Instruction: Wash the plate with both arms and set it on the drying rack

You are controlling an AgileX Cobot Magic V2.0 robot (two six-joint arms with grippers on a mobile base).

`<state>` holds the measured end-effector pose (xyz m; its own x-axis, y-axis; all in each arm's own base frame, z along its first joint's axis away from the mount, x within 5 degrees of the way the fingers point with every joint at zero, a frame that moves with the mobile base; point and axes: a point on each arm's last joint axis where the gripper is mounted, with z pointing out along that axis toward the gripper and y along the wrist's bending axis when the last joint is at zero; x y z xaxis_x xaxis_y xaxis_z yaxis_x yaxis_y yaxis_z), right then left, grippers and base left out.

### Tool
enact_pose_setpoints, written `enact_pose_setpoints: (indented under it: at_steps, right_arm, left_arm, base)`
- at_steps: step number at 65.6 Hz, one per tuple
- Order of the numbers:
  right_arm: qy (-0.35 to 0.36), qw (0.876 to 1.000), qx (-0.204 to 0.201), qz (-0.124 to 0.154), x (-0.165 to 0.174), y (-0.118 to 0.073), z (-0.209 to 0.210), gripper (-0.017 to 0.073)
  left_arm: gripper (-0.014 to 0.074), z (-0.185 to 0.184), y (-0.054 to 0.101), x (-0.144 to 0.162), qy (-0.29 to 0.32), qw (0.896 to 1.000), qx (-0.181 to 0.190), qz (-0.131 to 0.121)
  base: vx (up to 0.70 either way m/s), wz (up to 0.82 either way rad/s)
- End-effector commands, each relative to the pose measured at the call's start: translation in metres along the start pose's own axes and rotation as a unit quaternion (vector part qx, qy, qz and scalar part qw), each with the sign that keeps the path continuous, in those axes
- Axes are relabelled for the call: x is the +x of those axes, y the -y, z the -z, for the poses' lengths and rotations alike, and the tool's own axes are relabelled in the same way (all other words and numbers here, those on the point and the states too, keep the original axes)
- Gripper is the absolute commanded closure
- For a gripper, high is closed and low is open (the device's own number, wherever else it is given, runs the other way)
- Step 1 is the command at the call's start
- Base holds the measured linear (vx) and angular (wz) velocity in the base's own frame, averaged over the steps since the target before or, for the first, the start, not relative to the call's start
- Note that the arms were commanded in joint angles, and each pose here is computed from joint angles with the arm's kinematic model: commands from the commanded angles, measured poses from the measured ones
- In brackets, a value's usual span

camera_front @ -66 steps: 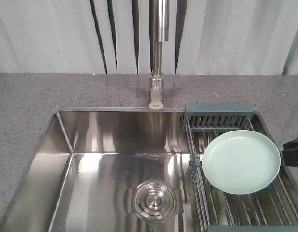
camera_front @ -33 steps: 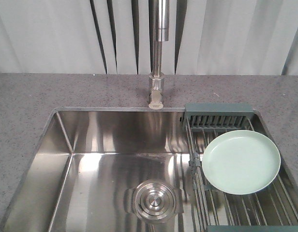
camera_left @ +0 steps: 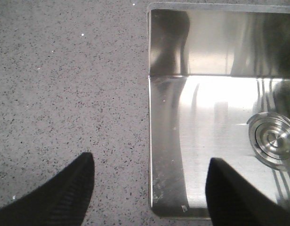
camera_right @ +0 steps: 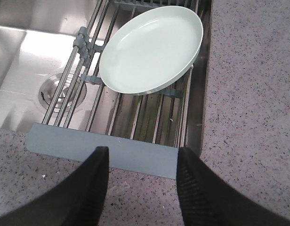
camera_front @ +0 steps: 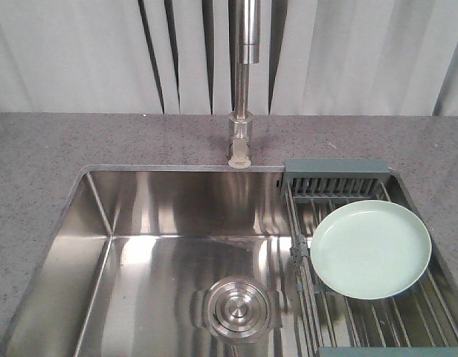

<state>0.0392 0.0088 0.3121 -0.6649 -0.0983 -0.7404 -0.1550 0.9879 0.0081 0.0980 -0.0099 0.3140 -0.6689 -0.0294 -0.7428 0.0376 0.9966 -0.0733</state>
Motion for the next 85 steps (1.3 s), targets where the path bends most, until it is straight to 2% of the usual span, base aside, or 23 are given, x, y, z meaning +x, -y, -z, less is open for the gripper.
enact_pose_setpoints:
  at_steps: [1,51,70,76,85]
  right_arm:
    - [0.035,0.999,0.005,0.002,-0.01,0.001,0.003,0.0223]
    - [0.033,0.999,0.005,0.003,-0.01,0.001,0.003,0.0223]
    - [0.033,0.999,0.005,0.003,-0.01,0.001,0.003,0.0223]
    - [0.033,0.999,0.005,0.003,-0.01,0.001,0.003,0.0223]
    - [0.033,0.999,0.005,0.003,-0.01,0.001,0.003,0.0223]
  left_arm:
    - [0.0126,0.005,0.001,-0.011,0.04,0.999,0.004,0.005]
    - [0.0126,0.006,0.001,-0.013,0.05,0.999,0.002,0.002]
    - [0.0126,0.007,0.003,-0.021,0.093,0.995,0.014,0.013]
    - [0.0126,0.007,0.005,-0.028,0.093,0.995,0.022,0.01]
    - [0.0126,0.004,0.011,-0.05,0.072,0.997,0.041,-0.01]
  base:
    - [0.0,0.0]
    - [0.0,0.0]
    - [0.0,0.0]
    - [0.0,0.0]
    - [0.0,0.0]
